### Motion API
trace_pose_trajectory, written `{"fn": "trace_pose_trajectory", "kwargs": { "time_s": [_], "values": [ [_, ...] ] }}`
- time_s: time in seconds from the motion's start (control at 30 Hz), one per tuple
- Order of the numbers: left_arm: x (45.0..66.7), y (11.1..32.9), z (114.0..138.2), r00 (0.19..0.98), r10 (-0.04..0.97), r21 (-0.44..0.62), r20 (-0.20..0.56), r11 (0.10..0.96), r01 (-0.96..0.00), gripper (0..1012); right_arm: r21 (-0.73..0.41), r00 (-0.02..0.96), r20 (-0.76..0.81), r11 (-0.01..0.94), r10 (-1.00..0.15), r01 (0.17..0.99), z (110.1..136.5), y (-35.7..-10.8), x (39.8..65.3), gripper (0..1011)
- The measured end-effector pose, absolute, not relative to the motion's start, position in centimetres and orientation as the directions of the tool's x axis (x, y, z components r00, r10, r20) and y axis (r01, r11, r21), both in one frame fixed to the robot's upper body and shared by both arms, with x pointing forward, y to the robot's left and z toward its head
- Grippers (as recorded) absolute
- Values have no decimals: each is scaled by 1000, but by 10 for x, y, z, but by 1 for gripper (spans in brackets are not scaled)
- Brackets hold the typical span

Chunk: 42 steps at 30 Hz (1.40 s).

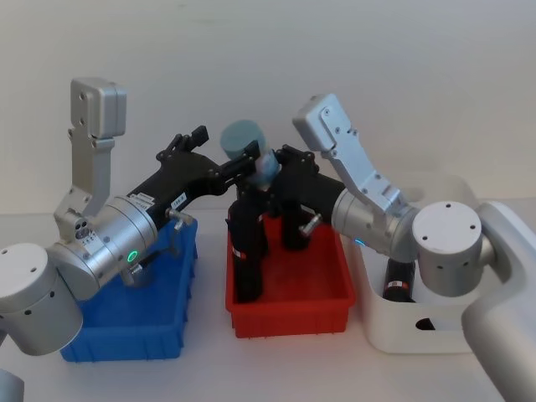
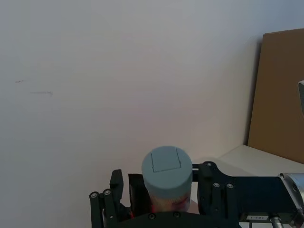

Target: Pick the cotton swabs from the blue box and place them into the white box.

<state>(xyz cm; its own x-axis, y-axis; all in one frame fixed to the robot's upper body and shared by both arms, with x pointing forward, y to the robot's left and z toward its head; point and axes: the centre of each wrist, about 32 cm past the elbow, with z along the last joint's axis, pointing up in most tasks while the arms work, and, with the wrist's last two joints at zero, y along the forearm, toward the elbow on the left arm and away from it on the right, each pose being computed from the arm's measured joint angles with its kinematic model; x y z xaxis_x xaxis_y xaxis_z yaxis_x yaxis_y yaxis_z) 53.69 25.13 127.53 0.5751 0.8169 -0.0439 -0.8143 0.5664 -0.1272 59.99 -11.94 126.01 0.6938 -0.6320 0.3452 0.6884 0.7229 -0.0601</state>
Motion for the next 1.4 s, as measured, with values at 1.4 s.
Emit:
{"fn": "trace_pose_trajectory", "kwargs": {
  "time_s": [1.4],
  "values": [
    [537,251,1275,575,817,-127,-44,567,-814,1000,-104,212,79,203,-974,974,1210,-174,589,633]
  ]
}}
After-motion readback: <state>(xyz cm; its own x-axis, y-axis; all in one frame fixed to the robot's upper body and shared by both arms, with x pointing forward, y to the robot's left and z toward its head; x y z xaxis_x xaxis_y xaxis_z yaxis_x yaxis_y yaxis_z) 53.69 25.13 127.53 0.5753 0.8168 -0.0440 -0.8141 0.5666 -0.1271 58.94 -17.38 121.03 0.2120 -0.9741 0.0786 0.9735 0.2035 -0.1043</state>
